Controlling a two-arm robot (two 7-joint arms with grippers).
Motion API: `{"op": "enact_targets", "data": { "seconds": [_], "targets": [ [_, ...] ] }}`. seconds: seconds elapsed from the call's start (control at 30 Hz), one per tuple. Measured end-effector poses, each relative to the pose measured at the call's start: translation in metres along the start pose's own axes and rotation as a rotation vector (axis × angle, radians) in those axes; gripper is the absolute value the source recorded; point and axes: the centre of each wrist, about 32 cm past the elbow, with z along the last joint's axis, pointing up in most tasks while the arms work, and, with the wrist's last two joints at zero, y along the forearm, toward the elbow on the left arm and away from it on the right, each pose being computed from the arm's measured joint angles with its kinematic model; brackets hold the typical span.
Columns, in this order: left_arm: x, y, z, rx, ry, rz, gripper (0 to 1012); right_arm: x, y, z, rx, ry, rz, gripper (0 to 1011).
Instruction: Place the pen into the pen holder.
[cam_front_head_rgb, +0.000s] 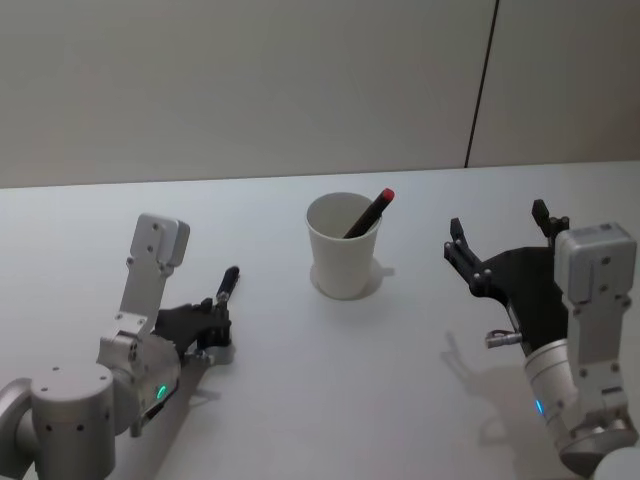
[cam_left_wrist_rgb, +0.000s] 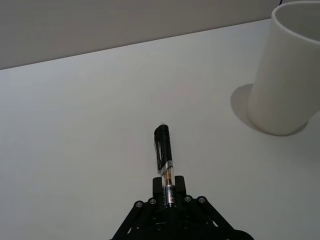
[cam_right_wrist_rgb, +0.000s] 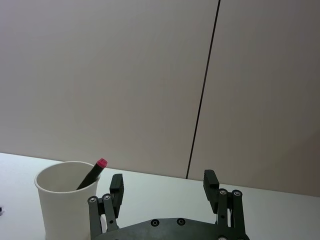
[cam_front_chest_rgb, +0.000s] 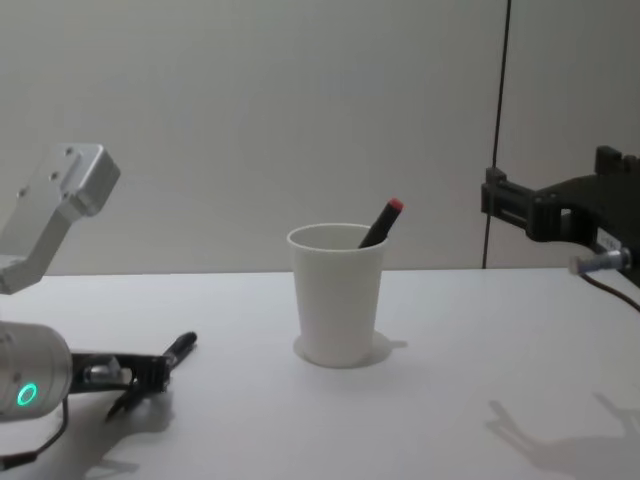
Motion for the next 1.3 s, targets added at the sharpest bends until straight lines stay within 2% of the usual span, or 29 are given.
{"op": "enact_targets", "data": {
  "seconds": [0.27, 0.47, 0.5, 0.6, 0.8, 0.9, 0.93, 1.0, 1.13, 1.27, 1.3],
  "targets": [
    [-0.0003, 0.0029, 0.0046, -0.084, 0.005, -0.027, 142, 0.0, 0.0, 0.0, 0.0, 0.0, 0.0, 1001],
    [0.0001, 0.0055, 0.0098, -0.172, 0.012, -0.05, 142, 0.0, 0.0, 0.0, 0.0, 0.0, 0.0, 1001],
    [0.0001, 0.0061, 0.011, -0.198, 0.014, -0.056, 142, 0.0, 0.0, 0.0, 0.0, 0.0, 0.0, 1001],
    [0.0003, 0.007, 0.013, -0.231, 0.016, -0.063, 142, 0.0, 0.0, 0.0, 0.0, 0.0, 0.0, 1001],
    [0.0008, 0.0092, 0.0182, -0.342, 0.026, -0.086, 142, 0.0, 0.0, 0.0, 0.0, 0.0, 0.0, 1001],
    [0.001, 0.0096, 0.0196, -0.379, 0.029, -0.095, 142, 0.0, 0.0, 0.0, 0.0, 0.0, 0.0, 1001],
    [0.0012, 0.0099, 0.0204, -0.407, 0.032, -0.104, 142, 0.0, 0.0, 0.0, 0.0, 0.0, 0.0, 1001],
    [0.0015, 0.0102, 0.0211, -0.431, 0.035, -0.113, 142, 0.0, 0.0, 0.0, 0.0, 0.0, 0.0, 1001],
    [0.0026, 0.0105, 0.0228, -0.51, 0.041, -0.148, 142, 0.0, 0.0, 0.0, 0.0, 0.0, 0.0, 1001],
    [0.0039, 0.0102, 0.023, -0.558, 0.042, -0.18, 142, 0.0, 0.0, 0.0, 0.0, 0.0, 0.0, 1001],
    [0.0048, 0.01, 0.0229, -0.583, 0.043, -0.196, 142, 0.0, 0.0, 0.0, 0.0, 0.0, 0.0, 1001]
  ]
}}
